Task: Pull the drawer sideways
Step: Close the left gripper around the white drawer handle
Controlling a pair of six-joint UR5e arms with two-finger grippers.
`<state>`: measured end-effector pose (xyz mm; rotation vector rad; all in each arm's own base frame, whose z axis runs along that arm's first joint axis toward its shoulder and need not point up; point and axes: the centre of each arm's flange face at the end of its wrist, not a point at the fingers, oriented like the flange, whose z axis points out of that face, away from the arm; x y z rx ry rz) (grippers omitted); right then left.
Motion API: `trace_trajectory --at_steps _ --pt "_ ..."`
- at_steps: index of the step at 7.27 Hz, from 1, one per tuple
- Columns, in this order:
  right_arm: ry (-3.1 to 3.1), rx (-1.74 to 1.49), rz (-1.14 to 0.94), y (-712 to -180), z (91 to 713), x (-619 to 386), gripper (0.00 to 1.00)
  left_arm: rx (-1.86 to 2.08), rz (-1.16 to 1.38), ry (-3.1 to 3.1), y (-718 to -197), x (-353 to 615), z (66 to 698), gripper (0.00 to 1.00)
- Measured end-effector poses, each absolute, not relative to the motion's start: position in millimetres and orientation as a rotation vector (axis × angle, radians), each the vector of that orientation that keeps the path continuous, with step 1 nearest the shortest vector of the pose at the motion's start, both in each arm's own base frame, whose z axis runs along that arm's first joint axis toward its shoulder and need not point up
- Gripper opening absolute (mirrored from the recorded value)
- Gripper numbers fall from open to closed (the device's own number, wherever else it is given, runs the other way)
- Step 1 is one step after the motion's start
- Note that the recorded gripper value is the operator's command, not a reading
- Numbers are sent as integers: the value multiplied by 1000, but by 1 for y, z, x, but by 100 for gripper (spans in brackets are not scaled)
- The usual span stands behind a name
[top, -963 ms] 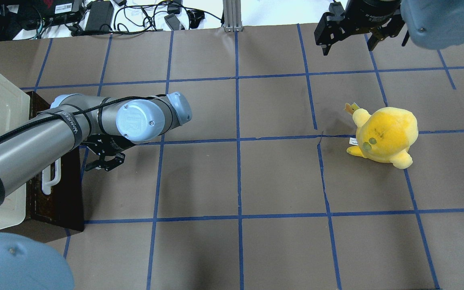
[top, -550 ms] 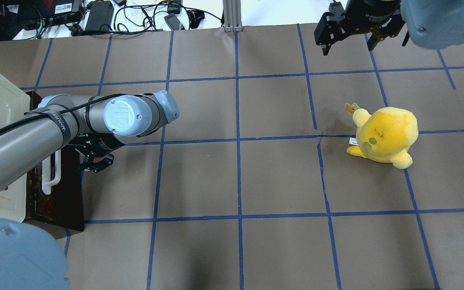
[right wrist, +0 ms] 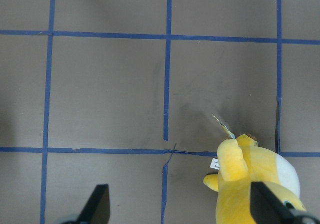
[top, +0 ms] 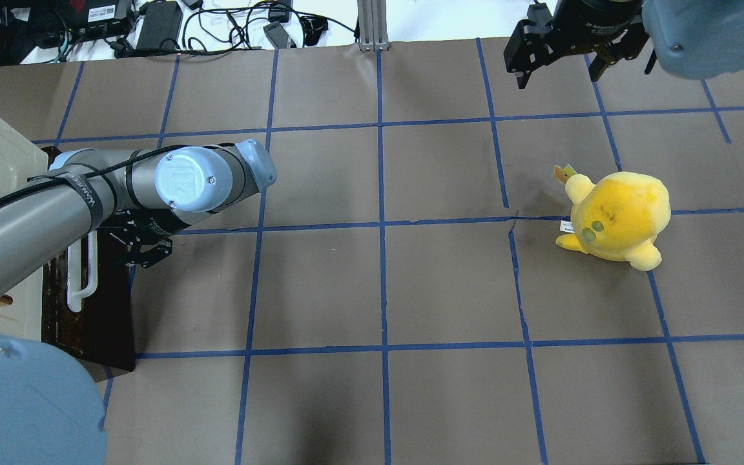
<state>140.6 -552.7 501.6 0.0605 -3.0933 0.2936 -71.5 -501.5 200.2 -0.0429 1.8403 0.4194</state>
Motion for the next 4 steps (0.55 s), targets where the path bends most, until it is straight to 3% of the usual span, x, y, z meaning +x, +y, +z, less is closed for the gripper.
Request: trace_trajectory --at_steps 1,3,4 --pt "-3094 61 294 -553 502 141 100 -62 404 1838 -502 -71 199 83" --pt "-3094 61 294 -553 502 141 100 -77 398 1832 -504 -70 193 49" --pt "-3093 61 294 -553 502 141 100 -79 398 1830 -504 -70 191 41"
